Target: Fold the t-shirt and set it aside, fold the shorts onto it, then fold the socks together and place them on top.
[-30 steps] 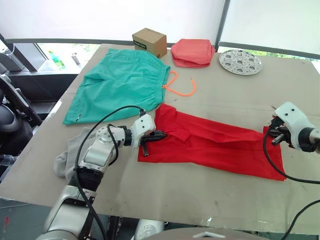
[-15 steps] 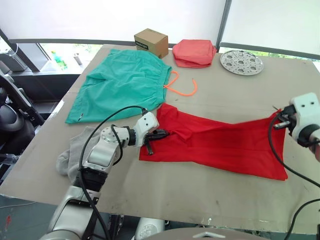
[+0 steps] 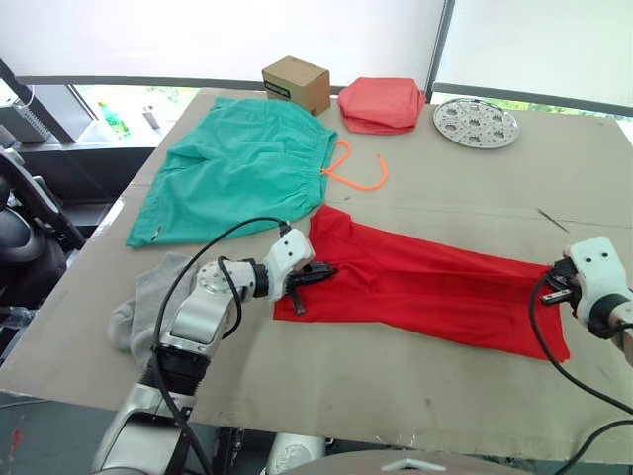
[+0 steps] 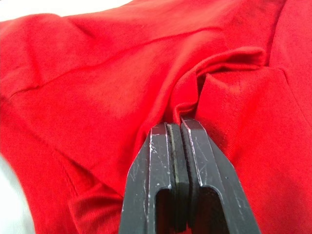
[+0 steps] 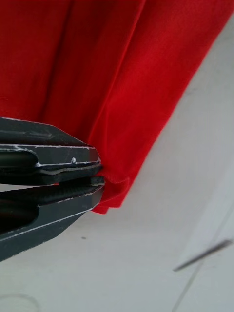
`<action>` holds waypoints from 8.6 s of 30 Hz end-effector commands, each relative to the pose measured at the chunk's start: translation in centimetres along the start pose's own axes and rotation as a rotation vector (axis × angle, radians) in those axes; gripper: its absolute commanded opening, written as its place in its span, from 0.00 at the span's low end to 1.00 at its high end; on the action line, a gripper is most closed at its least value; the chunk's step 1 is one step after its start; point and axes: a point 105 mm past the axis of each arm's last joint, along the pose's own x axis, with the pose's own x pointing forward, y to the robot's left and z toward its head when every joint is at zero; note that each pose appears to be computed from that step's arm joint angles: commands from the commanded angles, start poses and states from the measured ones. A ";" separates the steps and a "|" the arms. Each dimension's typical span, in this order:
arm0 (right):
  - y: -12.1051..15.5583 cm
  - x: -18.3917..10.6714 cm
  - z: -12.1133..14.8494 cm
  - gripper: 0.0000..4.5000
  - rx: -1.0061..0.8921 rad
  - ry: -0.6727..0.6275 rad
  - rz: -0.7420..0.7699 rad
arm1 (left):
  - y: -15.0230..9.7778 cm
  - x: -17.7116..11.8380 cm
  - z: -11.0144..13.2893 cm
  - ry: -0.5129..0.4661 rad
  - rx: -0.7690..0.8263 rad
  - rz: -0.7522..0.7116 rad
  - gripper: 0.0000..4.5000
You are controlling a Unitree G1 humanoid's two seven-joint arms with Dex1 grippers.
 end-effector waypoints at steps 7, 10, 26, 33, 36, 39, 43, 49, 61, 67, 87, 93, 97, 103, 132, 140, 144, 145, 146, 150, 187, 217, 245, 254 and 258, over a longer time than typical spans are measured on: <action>-0.1 -4.2 1.6 0.42 0.022 -0.014 0.053 | -0.3 0.3 0.1 0.009 -0.001 -0.011 0.00; 0.7 -6.5 3.2 0.42 0.020 -0.037 0.172 | 0.1 0.2 0.5 -0.013 -0.005 0.000 0.00; 4.9 0.6 1.9 0.00 0.279 -0.139 -0.090 | 0.7 -0.5 0.6 -0.032 -0.090 0.044 0.00; 1.9 -1.0 -0.1 0.00 0.226 -0.112 -0.332 | 0.2 -0.8 -0.5 -0.007 -0.105 0.053 0.00; 1.7 -1.2 -0.3 0.00 0.198 -0.114 -0.308 | 0.4 -1.0 -0.3 -0.025 -0.092 0.061 0.00; 2.3 -2.5 1.4 0.14 0.160 -0.226 -0.165 | 1.1 -2.6 1.8 -0.139 -0.200 0.031 0.17; 4.2 -4.4 2.5 0.41 0.136 -0.310 0.084 | 0.8 -4.9 3.4 -0.201 -0.303 -0.071 0.43; 4.1 -4.3 3.1 0.73 -0.099 -0.197 0.246 | 1.7 -6.6 4.1 -0.124 -0.247 -0.135 0.55; 0.3 0.7 6.1 0.73 -0.523 0.093 0.319 | 8.3 -1.6 4.2 0.088 -0.114 0.068 0.55; -1.8 2.5 6.1 0.73 -0.616 0.203 0.354 | 9.2 1.4 6.6 0.093 -0.007 0.019 0.55; -2.4 2.7 3.8 0.00 -0.725 0.416 0.397 | 7.8 3.3 3.0 0.339 0.024 -0.207 0.01; -3.7 4.2 6.8 0.00 -0.852 0.366 0.296 | 5.3 0.9 2.8 0.249 -0.103 -0.223 0.01; -4.7 8.0 11.3 0.00 -1.013 0.301 0.162 | 1.5 -1.1 2.5 0.208 -0.242 -0.134 0.01; 0.3 12.9 18.6 0.00 -1.260 0.061 0.045 | -5.0 -4.0 2.4 0.153 -0.434 0.037 0.01; 3.3 9.0 15.5 0.55 0.283 -0.389 -0.045 | -1.5 -5.9 3.4 0.117 -0.233 -0.277 0.66; 1.9 9.8 11.5 0.55 0.424 -0.254 -0.161 | -1.3 -4.2 2.2 0.188 -0.147 -0.248 0.66; 2.6 10.2 9.5 0.55 0.433 -0.170 -0.123 | -1.5 -3.5 1.5 0.208 -0.150 -0.234 0.66; 3.1 10.4 9.1 0.55 0.447 -0.144 -0.092 | -1.7 -3.4 1.3 0.215 -0.154 -0.235 0.66; 3.8 10.7 8.5 0.55 0.458 -0.111 -0.047 | -2.0 -3.3 0.8 0.233 -0.153 -0.244 0.66; 3.9 10.8 6.8 0.35 0.512 -0.049 -0.001 | -3.3 -2.2 -0.8 0.270 -0.176 -0.259 0.67; 10.1 14.0 22.6 0.00 -0.214 -0.417 0.233 | -9.3 -4.0 0.2 -0.118 -0.654 0.265 0.03; 8.7 3.7 19.6 0.99 -0.216 -0.618 0.398 | -5.8 -7.1 1.7 -0.111 -0.401 0.064 0.69; 13.9 -9.5 -1.0 1.00 -0.978 -0.464 0.857 | -5.4 -7.0 -2.0 0.036 0.356 -0.457 0.80; 14.5 -8.0 -3.5 1.00 -1.081 -0.544 0.792 | -5.7 -5.7 -3.0 -0.046 0.491 -0.487 0.98; 15.6 -7.6 -3.2 1.00 -1.094 -0.599 0.779 | -5.5 -5.1 -2.0 -0.088 0.512 -0.455 0.98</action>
